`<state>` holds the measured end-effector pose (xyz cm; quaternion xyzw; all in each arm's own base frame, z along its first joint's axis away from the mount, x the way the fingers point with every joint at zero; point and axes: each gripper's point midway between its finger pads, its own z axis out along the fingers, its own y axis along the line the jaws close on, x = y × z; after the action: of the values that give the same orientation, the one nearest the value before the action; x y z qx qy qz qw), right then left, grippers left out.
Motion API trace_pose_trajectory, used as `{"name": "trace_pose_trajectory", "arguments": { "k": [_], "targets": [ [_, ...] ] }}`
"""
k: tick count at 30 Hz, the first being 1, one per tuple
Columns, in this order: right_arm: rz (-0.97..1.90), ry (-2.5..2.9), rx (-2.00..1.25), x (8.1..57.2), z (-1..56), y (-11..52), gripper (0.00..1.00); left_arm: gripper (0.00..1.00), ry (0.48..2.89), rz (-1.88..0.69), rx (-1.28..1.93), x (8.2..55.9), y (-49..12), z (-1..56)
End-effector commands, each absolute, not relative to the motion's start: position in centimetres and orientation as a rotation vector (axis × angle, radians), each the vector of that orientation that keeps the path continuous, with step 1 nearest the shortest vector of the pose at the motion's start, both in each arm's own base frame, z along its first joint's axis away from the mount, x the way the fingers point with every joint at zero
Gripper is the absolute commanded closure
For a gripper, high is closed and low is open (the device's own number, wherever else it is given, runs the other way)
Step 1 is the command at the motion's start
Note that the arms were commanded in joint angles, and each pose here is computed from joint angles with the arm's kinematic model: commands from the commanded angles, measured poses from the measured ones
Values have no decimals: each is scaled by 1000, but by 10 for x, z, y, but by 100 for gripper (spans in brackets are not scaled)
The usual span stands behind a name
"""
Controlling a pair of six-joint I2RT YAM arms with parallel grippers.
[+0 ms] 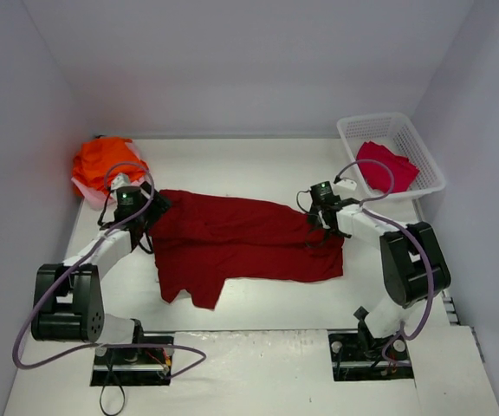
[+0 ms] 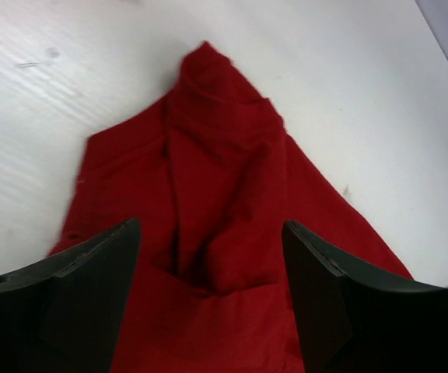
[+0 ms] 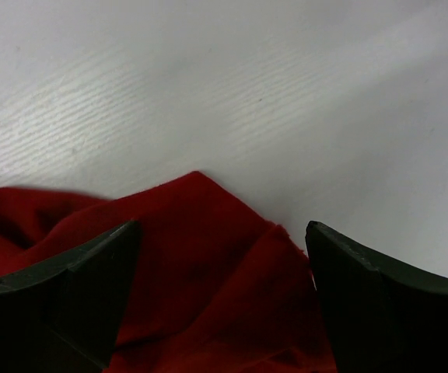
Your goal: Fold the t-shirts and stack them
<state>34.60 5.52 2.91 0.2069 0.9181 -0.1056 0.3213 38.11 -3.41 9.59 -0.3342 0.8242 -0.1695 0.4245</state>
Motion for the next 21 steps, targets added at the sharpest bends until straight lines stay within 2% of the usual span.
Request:
{"name": "trace_pose_trajectory", "arguments": {
  "k": [1, 13, 16, 21],
  "targets": [
    [-197, 2340, 558, 349, 50, 69, 16, 32, 1947, -518, -720, 422, -68, 143],
    [-141, 2339, 519, 326, 60, 91, 17, 32, 2017, -627, -579, 473, -155, 135],
    [-131, 2346, 525, 320, 57, 93, 26, 32, 2041, -641, -558, 479, -172, 122],
    [-104, 2360, 525, 312, 52, 102, 30, 32, 2063, -646, -550, 484, -182, 107]
  ]
}}
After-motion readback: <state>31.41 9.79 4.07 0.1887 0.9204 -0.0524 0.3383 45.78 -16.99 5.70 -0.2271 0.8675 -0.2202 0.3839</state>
